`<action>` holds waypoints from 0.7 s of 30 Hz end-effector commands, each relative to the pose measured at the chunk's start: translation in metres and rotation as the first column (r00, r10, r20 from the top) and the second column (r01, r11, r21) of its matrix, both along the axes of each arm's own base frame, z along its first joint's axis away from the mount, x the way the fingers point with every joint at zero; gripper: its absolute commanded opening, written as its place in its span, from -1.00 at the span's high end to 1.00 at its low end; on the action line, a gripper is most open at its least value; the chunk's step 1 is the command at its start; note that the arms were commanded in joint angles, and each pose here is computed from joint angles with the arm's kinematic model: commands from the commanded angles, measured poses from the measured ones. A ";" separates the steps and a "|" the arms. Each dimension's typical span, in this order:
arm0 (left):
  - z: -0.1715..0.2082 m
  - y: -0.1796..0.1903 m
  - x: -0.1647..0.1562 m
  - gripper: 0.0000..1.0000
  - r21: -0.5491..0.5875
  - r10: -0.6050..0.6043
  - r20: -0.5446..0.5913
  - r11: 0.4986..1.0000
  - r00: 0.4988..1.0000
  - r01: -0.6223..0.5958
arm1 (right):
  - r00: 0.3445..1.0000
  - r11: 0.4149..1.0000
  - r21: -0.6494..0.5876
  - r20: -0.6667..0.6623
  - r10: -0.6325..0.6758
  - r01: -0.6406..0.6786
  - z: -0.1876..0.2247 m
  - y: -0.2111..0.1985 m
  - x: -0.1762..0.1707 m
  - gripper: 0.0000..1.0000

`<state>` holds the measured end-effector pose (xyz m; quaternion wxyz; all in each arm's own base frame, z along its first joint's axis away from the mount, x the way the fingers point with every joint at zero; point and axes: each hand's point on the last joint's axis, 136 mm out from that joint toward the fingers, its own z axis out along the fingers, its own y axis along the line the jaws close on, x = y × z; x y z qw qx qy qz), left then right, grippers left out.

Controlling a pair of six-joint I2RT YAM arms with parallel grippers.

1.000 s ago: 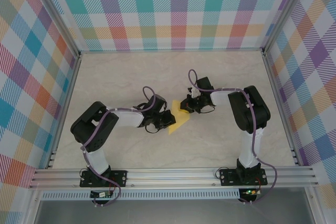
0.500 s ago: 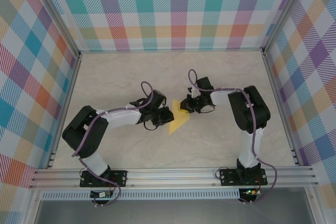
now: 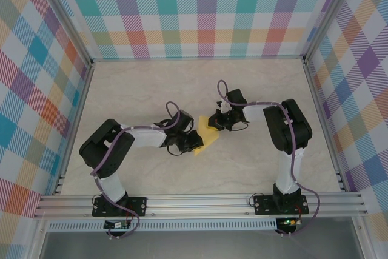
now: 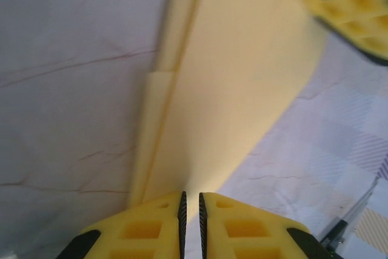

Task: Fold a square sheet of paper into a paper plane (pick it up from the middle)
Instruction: Fourth fold the wing at the center of the table.

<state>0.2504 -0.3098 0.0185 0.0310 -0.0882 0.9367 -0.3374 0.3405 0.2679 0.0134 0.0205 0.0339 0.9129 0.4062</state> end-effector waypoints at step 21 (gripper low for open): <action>-0.001 0.043 -0.035 0.75 0.115 0.007 0.010 0.993 1.000 -0.008 | 0.993 0.972 -0.233 -0.102 -0.057 0.032 -0.062 -0.036 -0.023 0.94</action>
